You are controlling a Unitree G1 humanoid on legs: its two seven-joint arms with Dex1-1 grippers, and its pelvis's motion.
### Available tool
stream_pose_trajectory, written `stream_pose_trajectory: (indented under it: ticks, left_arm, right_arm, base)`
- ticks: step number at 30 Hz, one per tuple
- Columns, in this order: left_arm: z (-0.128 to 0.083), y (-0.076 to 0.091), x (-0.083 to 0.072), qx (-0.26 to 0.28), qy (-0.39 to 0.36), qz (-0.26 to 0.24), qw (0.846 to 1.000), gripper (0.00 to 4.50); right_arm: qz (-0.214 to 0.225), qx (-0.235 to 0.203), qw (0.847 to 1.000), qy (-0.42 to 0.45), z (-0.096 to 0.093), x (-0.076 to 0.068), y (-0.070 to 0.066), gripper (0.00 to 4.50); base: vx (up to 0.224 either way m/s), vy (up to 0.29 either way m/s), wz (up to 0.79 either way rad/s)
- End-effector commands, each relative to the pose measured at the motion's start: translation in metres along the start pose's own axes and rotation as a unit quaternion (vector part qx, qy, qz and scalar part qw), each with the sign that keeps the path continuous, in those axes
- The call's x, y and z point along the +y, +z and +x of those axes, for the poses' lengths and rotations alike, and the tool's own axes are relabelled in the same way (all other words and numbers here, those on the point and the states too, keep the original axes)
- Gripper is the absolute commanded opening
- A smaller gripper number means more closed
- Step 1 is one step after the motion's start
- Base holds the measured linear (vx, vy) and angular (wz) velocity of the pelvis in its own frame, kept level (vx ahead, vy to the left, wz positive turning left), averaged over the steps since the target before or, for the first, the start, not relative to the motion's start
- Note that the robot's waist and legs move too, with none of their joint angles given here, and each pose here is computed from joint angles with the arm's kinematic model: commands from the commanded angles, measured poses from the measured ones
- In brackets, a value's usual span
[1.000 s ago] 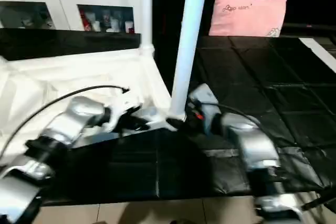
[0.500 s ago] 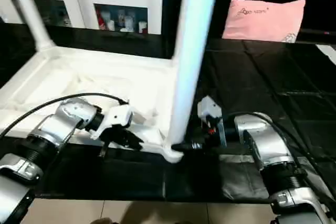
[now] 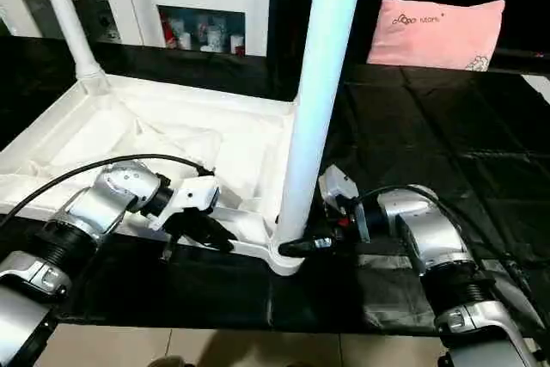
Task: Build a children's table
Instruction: Rotate leg to tighten
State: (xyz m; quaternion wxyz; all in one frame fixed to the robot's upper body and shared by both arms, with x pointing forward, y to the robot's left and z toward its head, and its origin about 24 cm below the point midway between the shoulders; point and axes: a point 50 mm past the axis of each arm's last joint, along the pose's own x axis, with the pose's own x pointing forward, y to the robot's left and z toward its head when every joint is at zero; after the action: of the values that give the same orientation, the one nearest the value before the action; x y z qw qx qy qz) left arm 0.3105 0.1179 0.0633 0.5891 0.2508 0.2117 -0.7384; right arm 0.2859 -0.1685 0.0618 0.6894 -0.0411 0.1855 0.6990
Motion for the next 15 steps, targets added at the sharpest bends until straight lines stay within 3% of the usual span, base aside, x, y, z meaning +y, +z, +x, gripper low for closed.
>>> stream_pose_trajectory:
  ticks: [1,5,8,15]
  left_arm:
    - [0.004,0.009,0.001,-0.001,-0.026,0.026,0.999,0.00]
    - [0.003,0.008,0.002,-0.002,-0.019,0.014,1.000,0.00]
    - [0.002,0.004,0.007,0.002,0.016,-0.033,0.999,0.00]
    - [0.000,0.011,0.028,-0.036,0.163,-0.110,0.980,0.00]
  right_arm:
    - [-0.005,-0.005,1.000,0.010,0.000,0.000,0.004,2.28]
    - [0.003,-0.012,1.000,0.009,0.001,0.000,0.004,2.13]
    - [0.031,-0.043,0.998,-0.017,0.004,-0.001,0.004,2.10]
    - [0.090,-0.055,0.979,-0.177,0.025,-0.013,-0.002,2.09]
  base:
    - [0.000,0.000,0.00]
    - [0.000,0.000,0.00]
    - [0.000,0.000,0.00]
    - [0.000,0.000,0.00]
